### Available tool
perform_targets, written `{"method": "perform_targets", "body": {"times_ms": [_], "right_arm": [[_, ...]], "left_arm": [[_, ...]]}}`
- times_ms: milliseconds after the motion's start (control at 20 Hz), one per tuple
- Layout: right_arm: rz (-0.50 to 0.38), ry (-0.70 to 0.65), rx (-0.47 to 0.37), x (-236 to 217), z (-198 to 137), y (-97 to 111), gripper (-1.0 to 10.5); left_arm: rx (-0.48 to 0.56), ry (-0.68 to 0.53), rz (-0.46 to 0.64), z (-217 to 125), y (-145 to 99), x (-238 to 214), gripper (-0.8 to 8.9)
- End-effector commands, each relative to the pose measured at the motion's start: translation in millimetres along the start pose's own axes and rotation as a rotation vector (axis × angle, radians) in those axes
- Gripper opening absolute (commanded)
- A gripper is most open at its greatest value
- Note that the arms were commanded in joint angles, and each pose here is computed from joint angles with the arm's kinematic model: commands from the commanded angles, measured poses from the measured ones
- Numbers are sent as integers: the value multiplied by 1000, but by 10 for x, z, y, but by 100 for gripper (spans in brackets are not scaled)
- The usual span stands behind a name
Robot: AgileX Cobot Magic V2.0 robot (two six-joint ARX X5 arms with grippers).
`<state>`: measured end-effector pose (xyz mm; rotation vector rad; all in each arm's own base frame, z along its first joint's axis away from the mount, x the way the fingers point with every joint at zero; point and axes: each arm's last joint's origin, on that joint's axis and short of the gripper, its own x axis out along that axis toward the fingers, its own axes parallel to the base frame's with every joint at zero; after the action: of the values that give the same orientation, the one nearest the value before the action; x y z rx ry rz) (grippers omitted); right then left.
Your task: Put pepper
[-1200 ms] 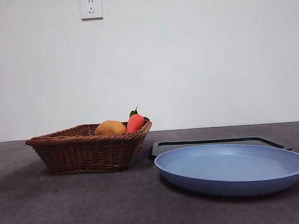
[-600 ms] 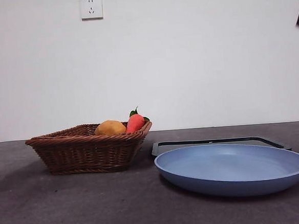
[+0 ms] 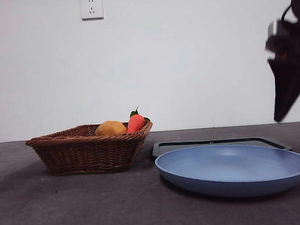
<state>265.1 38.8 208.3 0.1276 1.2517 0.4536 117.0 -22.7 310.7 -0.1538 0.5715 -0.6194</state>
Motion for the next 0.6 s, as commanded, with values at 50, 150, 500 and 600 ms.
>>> {"method": "perform_targets", "body": {"times_ms": [50, 150, 500, 600], "right_arm": [[-17, 23, -2, 133, 71, -53, 295], [-14, 49, -4, 254, 89, -84, 280], [0, 93, -40, 523, 122, -58, 172], [2, 98, -42, 562, 127, -59, 120]], "left_arm": [[8, -18, -4, 42, -18, -21, 404], [8, -18, -3, 42, -18, -21, 404], [-2, -3, -2, 49, 6, 16, 404], [1, -7, -2, 53, 6, 16, 404]]}}
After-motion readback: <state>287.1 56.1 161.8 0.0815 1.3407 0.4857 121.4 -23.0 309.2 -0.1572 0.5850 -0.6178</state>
